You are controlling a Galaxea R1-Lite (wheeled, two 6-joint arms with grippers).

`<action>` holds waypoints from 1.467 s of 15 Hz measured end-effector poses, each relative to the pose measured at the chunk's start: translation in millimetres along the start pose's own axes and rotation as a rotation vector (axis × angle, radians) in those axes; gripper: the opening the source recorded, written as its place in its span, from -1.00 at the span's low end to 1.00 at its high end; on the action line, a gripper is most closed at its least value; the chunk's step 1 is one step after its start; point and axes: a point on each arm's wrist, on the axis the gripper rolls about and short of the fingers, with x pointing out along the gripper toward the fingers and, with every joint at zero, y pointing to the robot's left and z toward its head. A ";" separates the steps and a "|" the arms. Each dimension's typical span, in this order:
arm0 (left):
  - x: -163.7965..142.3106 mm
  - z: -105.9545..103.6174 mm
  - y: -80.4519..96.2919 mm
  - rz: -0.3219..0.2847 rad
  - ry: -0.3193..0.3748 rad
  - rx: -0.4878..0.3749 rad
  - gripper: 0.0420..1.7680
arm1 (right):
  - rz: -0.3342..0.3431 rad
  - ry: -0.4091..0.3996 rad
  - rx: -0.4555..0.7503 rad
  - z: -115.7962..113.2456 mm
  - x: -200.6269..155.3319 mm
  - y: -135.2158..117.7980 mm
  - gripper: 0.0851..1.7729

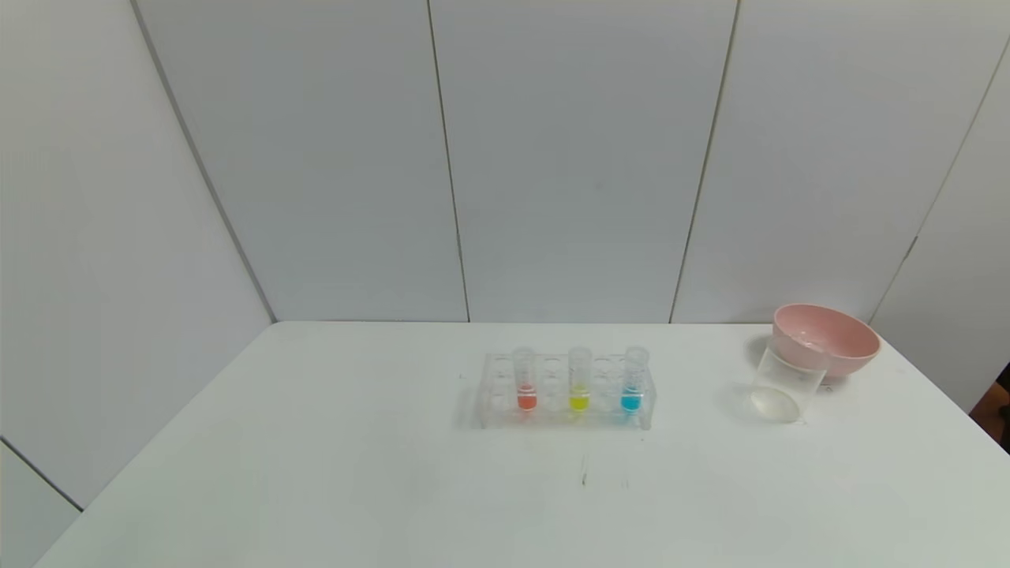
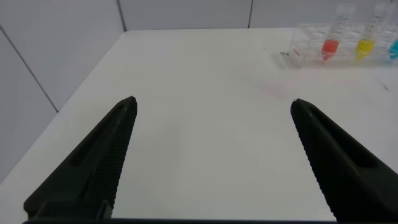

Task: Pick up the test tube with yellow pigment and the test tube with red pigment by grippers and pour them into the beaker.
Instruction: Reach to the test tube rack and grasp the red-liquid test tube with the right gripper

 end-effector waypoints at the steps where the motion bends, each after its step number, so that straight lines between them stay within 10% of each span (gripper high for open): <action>1: 0.0 0.0 0.0 0.000 0.000 0.000 1.00 | 0.007 -0.002 0.002 22.3 4.4 -0.7 0.93; 6: 0.0 0.0 0.0 0.000 0.000 0.000 1.00 | 0.022 0.006 0.060 122.7 75.8 -7.8 0.93; 10: 0.0 0.0 0.0 0.000 0.000 0.000 1.00 | 0.032 0.047 0.135 146.8 174.7 10.1 0.93; 22: 0.0 0.0 0.0 0.000 0.000 0.000 1.00 | 0.085 0.101 0.181 8.9 264.2 239.5 0.93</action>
